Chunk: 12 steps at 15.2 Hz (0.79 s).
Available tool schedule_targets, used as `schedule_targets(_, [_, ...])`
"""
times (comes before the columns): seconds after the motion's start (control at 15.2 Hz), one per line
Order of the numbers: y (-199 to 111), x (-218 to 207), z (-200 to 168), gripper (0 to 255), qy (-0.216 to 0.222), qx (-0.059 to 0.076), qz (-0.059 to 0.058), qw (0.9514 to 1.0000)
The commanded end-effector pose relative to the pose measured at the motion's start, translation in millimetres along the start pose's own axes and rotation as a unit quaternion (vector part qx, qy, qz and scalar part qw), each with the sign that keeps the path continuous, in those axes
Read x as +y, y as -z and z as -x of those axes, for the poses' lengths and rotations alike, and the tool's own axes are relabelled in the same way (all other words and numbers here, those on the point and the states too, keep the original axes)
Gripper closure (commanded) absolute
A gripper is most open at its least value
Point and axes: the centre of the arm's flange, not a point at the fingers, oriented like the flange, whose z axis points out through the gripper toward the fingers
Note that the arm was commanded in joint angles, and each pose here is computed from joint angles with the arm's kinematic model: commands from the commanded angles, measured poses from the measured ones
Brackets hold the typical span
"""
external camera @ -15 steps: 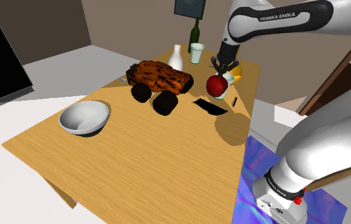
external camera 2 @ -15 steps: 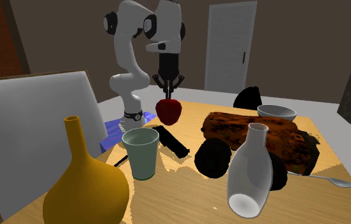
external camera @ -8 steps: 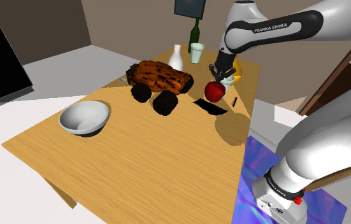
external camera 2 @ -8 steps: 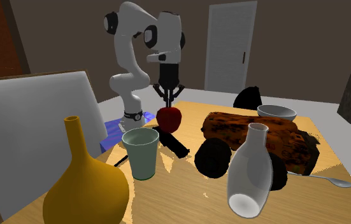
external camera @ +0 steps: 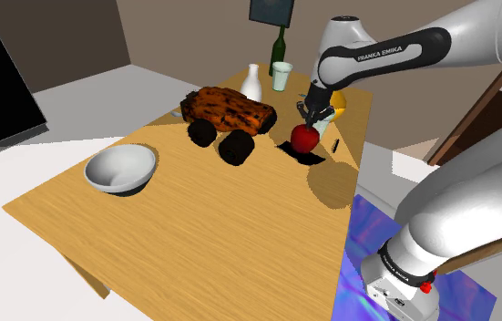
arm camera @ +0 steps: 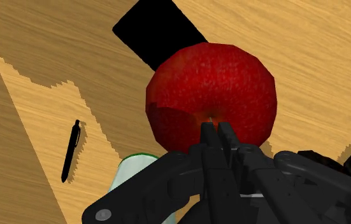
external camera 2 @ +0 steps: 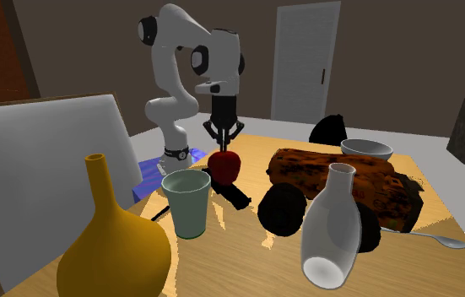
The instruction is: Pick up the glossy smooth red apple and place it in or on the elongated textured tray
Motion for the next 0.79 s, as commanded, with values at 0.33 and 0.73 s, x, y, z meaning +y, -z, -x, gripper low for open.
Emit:
schedule_targets(0.33, [-0.8, 0.0, -0.1, 0, 0.0, 0.0, 0.0, 1.0])
schedule_targets(0.73, [12.4, 0.0, 0.0, 0, 0.0, 0.0, 0.0, 1.0])
